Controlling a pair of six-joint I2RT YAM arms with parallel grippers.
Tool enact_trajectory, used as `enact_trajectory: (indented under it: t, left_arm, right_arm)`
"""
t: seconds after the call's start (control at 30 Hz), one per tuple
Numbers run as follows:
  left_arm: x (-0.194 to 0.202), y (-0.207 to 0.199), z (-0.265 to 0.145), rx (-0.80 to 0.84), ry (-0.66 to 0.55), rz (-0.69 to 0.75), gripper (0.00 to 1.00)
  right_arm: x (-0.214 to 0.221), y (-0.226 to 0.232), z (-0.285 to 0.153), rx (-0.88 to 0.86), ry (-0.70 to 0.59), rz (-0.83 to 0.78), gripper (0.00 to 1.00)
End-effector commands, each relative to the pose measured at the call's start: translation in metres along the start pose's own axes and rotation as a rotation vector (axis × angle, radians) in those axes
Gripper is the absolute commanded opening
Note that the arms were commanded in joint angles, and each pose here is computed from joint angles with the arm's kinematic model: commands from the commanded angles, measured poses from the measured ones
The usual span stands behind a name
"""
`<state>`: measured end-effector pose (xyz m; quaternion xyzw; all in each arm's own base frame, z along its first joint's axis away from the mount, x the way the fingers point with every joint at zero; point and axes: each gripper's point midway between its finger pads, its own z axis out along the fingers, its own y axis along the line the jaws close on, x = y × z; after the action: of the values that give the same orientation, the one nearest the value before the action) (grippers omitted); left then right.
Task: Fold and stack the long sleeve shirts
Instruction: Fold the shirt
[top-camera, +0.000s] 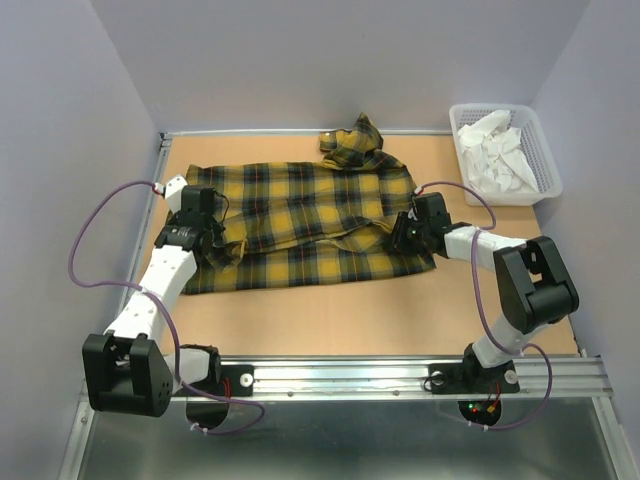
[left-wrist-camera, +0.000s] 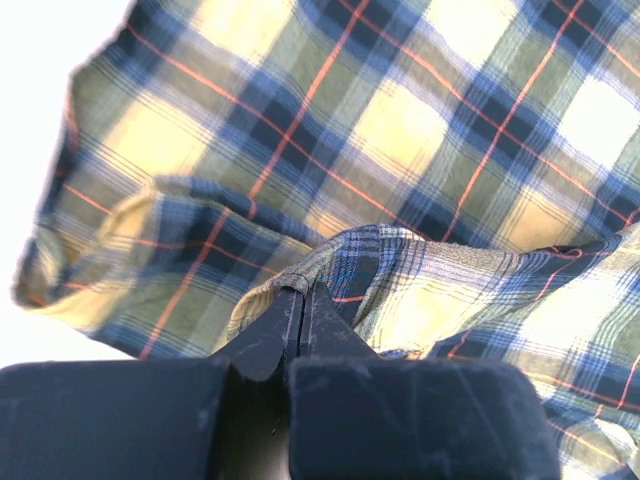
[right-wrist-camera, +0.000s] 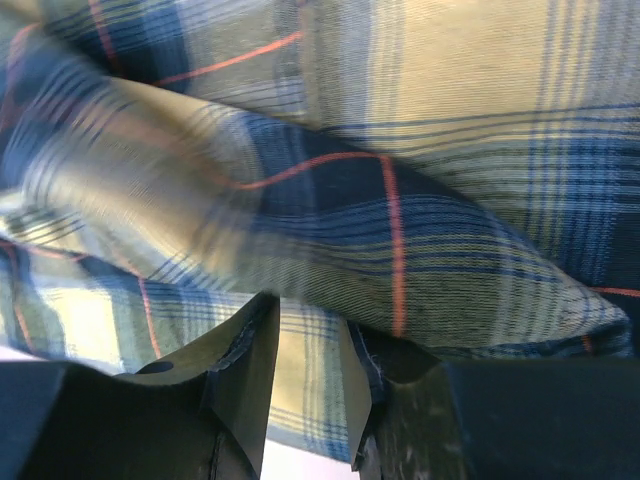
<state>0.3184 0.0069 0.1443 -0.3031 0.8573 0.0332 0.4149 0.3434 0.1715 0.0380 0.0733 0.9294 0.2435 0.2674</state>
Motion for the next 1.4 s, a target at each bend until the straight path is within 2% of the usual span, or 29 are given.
enact_trajectory:
  t: [0.0,0.57,0.8,1.1,1.13,1.2,1.23,1.33,1.37]
  left_arm:
    - [-0.026,0.011,-0.013,-0.084,-0.033,0.083,0.0]
    - [-0.039,0.033,-0.029,-0.229,0.04,0.23,0.0]
    - [0.004,0.045,-0.003,-0.26,0.166,0.289,0.0]
    - [0.013,0.054,0.013,-0.32,0.203,0.307,0.04]
    - [0.013,0.055,0.013,-0.323,0.203,0.311,0.07]
    - [0.007,0.056,0.011,-0.337,0.191,0.309,0.19]
    - [0.003,0.057,0.01,-0.343,0.176,0.305,0.32]
    - [-0.011,0.06,0.008,-0.367,0.135,0.282,0.4]
    - [-0.017,0.059,0.008,-0.365,0.119,0.272,0.48]
  right_arm:
    - [-0.001,-0.02,0.005,0.067,-0.022,0.025,0.35]
    - [-0.007,-0.03,0.008,0.11,-0.042,0.035,0.36]
    - [-0.009,-0.029,0.003,0.113,-0.059,0.026,0.36]
    - [-0.031,-0.009,-0.023,0.076,-0.115,-0.011,0.43]
    - [-0.036,-0.005,-0.03,0.074,-0.132,-0.021,0.44]
    - [-0.043,-0.001,-0.04,0.08,-0.141,-0.042,0.49]
    - [-0.045,0.001,-0.045,0.08,-0.145,-0.052,0.51]
    - [-0.063,0.018,-0.064,0.048,-0.185,-0.092,0.57]
    - [-0.067,0.027,-0.069,0.018,-0.193,-0.111,0.59]
